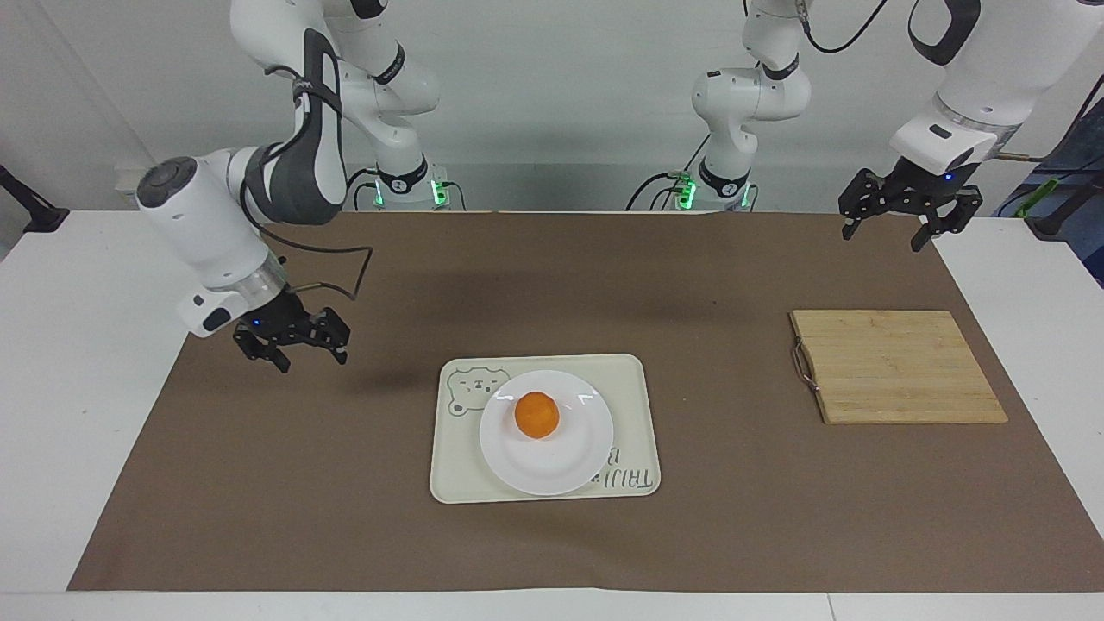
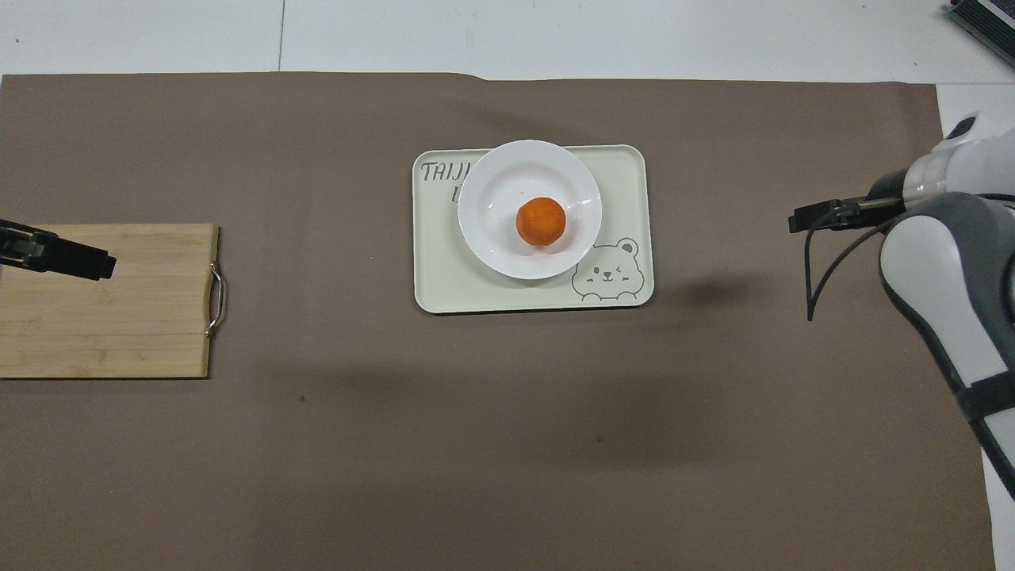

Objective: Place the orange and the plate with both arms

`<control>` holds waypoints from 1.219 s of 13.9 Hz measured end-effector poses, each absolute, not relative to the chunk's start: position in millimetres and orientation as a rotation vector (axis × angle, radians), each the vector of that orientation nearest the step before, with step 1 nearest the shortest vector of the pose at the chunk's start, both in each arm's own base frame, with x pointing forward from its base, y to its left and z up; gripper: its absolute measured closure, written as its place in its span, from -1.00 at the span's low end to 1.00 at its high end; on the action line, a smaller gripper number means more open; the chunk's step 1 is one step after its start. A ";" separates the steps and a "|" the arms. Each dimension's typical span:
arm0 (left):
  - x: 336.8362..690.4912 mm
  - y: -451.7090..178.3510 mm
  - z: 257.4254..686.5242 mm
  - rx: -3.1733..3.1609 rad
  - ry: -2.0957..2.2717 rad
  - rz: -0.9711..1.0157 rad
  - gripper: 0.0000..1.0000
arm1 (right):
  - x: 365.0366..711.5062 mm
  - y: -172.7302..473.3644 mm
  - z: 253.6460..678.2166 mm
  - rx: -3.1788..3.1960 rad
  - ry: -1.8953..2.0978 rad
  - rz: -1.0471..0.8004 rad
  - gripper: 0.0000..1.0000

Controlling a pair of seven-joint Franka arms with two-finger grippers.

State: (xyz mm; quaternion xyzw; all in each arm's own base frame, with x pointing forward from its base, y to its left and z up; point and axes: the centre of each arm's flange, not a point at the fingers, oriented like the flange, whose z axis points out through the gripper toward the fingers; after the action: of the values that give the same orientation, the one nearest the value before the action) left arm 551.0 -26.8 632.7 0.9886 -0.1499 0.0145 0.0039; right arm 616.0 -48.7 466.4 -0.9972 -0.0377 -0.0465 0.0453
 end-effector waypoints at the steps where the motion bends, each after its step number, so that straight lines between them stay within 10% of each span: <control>1: 551.0 -27.0 632.7 3.098 -0.470 0.046 -1.00 | 605.8 -53.1 482.1 -3.087 -0.148 -0.108 -1.00; 8: 550.2 -39.6 632.9 3.092 -0.505 0.047 -1.00 | 556.0 -51.8 617.8 -3.157 -0.123 0.042 -1.00; 17: 549.8 -46.0 633.5 3.092 -0.504 0.052 -1.00 | 552.3 -49.4 618.3 -3.162 0.043 0.055 -1.00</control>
State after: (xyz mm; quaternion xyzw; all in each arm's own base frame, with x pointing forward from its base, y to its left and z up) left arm 549.8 -46.0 633.5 0.9868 -0.1610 0.0164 0.0040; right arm 552.3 -49.4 618.3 -0.9997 0.0136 0.0174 -0.0103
